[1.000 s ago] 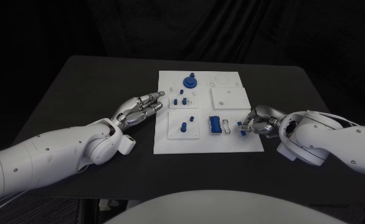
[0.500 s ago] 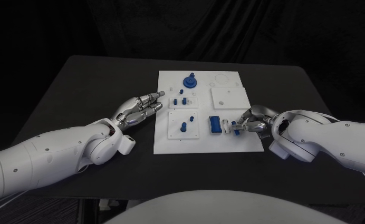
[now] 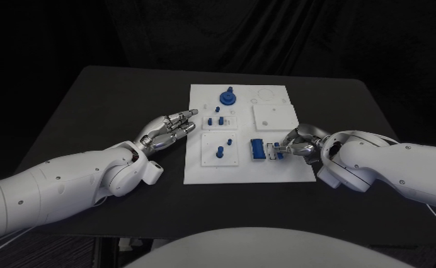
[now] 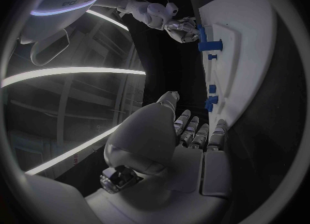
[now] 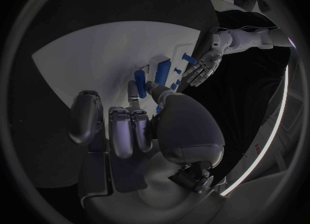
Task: Assemble the parts on the task board
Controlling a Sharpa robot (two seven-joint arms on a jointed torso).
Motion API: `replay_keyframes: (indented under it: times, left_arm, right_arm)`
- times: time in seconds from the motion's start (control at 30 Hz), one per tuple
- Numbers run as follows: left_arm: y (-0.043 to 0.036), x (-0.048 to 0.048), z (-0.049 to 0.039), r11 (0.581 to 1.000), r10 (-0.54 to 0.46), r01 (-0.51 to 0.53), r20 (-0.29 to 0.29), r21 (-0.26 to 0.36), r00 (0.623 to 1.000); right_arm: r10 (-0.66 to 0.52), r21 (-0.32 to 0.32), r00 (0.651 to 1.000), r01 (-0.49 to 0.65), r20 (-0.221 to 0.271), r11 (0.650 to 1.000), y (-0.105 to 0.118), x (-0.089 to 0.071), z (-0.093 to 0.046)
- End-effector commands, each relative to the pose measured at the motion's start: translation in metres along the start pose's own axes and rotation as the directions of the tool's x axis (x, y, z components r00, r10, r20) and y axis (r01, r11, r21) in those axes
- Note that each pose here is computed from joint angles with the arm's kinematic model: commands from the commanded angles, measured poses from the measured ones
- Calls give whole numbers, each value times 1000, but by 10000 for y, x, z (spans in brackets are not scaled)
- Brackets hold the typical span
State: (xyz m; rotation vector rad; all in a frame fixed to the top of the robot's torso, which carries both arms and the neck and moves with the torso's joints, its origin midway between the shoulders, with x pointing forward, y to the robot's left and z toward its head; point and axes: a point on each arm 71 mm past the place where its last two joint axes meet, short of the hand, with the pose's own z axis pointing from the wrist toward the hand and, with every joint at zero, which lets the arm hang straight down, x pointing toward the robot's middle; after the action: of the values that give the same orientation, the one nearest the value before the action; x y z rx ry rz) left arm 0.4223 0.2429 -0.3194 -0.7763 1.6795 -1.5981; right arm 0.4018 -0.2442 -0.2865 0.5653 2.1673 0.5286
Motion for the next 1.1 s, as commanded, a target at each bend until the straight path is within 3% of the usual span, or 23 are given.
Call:
replay_keyframes:
  times: [0.03, 0.47, 1.1]
  left_arm:
    - [-51, 19, 7, 997, -8, 8, -7, 75, 1000]
    - [-48, 25, 15, 997, -9, 10, -9, 74, 1000]
    - [-43, 37, 28, 997, -13, 14, -15, 71, 1000]
  right_arm:
    - [10, -9, 1000, -10, 16, 1000, 21, -13, 12]
    - [-11, 8, 1000, 11, -28, 1000, 58, 46, 54]
    - [-52, 12, 998, 53, -29, 999, 77, 55, 86]
